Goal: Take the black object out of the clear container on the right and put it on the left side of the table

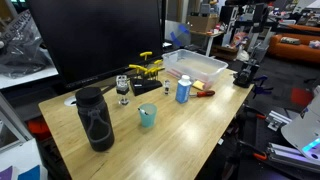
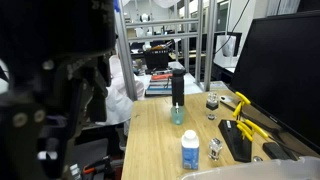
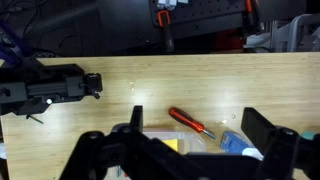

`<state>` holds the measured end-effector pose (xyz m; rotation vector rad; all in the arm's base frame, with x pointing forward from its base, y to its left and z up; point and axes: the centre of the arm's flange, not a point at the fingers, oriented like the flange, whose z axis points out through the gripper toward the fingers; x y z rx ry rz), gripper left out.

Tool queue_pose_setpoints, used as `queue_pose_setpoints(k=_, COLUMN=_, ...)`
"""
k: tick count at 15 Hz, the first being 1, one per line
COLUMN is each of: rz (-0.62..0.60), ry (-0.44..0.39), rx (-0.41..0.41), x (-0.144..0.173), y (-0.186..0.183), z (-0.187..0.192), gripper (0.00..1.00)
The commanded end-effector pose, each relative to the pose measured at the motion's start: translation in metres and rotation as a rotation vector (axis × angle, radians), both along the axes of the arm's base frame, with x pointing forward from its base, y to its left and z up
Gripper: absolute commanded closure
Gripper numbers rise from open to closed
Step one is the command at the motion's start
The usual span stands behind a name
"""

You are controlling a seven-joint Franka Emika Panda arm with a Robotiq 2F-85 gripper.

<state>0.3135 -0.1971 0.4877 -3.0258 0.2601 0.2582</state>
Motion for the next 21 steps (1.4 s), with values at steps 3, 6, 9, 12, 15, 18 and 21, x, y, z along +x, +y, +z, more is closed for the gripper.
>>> queue_pose_setpoints(k=3, rz=0.0, ry=-0.001, rx=0.0, x=0.0, y=0.0, z=0.0, gripper=0.0)
queue_pose_setpoints(k=6, rz=0.0, ry=-0.001, rx=0.0, x=0.0, y=0.0, z=0.0, gripper=0.0)
queue_pose_setpoints(k=9, rz=0.01, ry=-0.002, rx=-0.008, x=0.004, y=0.002, z=-0.001, gripper=0.0)
queue_pose_setpoints(k=12, rz=0.077, ry=0.005, rx=-0.025, x=0.028, y=0.008, z=-0.007, gripper=0.0)
queue_pose_setpoints(k=15, rz=0.166, ry=-0.008, rx=-0.087, x=0.066, y=0.026, z=-0.012, gripper=0.0)
queue_pose_setpoints(k=18, rz=0.172, ry=-0.06, rx=-0.133, x=0.11, y=0.034, z=-0.022, gripper=0.0)
queue_pose_setpoints(k=21, rz=0.066, ry=-0.082, rx=-0.132, x=0.149, y=0.024, z=-0.037, gripper=0.0)
